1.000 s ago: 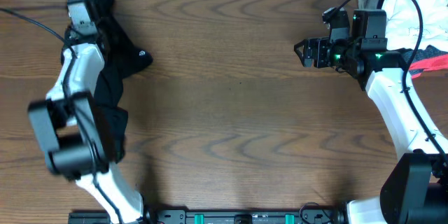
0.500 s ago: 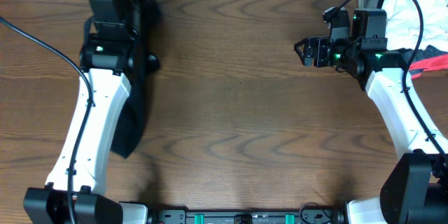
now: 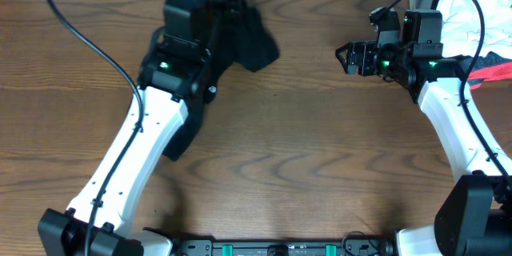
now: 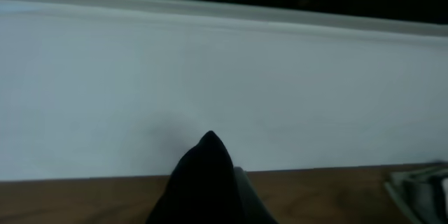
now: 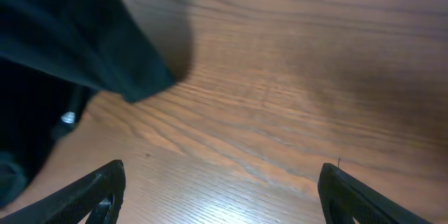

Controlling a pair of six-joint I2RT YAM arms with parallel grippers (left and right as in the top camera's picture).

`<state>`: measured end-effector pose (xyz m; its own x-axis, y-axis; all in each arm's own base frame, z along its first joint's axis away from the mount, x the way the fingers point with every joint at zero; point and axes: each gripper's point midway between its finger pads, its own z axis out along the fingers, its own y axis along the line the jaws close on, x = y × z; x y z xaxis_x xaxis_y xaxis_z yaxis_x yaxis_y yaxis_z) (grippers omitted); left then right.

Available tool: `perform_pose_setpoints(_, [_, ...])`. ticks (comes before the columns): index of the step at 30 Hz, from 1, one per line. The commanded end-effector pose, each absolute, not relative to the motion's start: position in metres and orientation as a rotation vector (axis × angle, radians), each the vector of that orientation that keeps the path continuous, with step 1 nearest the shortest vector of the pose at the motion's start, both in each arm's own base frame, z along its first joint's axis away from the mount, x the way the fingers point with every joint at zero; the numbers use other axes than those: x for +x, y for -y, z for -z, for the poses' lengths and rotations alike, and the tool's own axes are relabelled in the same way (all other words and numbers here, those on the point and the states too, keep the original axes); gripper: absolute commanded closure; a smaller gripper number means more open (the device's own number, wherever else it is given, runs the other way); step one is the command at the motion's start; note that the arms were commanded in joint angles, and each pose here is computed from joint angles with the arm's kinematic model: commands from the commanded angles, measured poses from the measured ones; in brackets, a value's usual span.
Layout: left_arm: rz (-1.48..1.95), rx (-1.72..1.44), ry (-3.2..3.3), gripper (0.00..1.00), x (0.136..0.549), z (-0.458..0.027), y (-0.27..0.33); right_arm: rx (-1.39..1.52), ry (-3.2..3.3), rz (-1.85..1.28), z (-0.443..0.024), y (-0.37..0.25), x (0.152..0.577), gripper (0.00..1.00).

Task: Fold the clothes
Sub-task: 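Lift the black t-shirt with the left gripper toward the right gripper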

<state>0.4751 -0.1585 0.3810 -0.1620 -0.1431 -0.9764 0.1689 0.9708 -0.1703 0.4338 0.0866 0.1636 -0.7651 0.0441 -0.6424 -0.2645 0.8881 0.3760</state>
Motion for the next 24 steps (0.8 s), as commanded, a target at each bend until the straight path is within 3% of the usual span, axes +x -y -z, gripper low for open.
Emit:
perform_pose_setpoints(1, [0.319, 0.022, -1.632, 0.94, 0.466, -0.410, 0.169, -0.194, -2.331, -0.712, -0.177, -0.101, 0.433, 0.14])
perform_pose_setpoints(24, [0.437, -0.003, -1.312, 0.94, 0.368, -0.540, 0.143, -0.557, -2.204, -0.821, -0.177, -0.208, 0.423, 0.14])
